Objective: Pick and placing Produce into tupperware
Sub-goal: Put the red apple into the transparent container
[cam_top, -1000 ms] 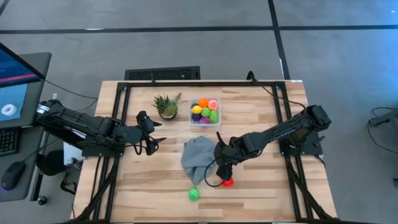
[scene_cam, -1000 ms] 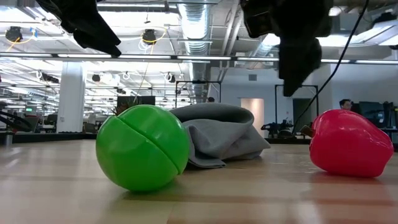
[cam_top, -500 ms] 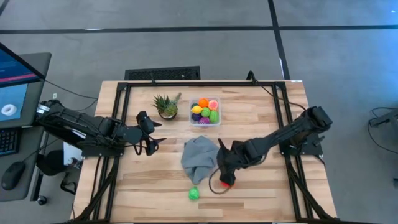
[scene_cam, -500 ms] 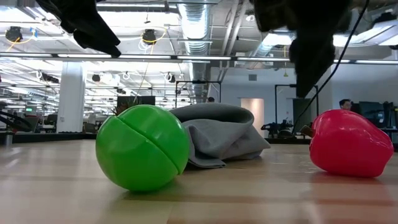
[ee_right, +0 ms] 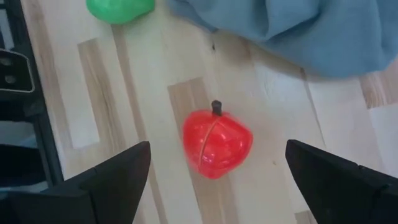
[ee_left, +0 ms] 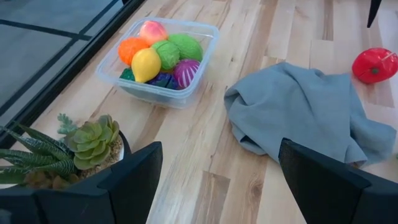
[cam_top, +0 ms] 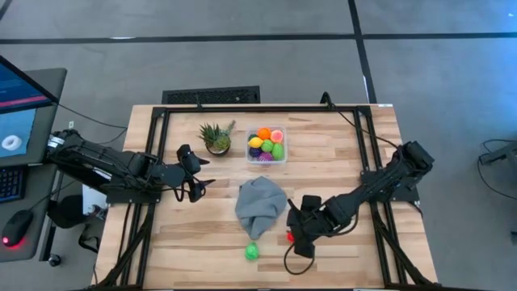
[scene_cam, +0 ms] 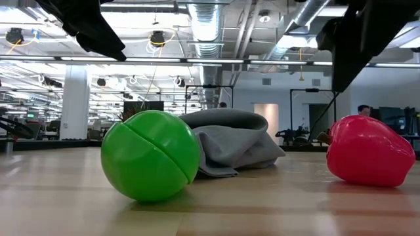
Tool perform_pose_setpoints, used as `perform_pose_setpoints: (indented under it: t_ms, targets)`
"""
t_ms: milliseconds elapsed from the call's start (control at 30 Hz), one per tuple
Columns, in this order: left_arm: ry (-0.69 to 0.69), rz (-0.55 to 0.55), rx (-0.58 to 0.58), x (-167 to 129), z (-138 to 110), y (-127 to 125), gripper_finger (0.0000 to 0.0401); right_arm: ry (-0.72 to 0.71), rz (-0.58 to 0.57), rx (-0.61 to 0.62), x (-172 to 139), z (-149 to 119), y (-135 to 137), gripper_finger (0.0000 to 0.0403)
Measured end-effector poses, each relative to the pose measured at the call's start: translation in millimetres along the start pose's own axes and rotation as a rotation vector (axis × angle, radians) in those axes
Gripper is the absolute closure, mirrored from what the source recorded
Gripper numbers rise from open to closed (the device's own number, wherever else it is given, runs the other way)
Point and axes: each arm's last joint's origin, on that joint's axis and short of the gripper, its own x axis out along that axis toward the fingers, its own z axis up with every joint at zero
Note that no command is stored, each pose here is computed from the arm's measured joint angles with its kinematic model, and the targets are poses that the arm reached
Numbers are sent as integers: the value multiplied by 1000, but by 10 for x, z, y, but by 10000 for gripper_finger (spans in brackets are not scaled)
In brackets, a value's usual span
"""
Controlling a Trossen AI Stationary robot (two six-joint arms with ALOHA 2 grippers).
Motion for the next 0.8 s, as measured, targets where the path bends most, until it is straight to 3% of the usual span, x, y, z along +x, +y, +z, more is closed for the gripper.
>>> perform_pose_setpoints:
  t_ms: [167,800]
  targets:
    - [0,0,0,0,-1,0,90,-8,-13,2,0,1,-5,4]
    - [12,-15,-28,-16,-23,-28,90,79,-44,8,536,-56,97,6]
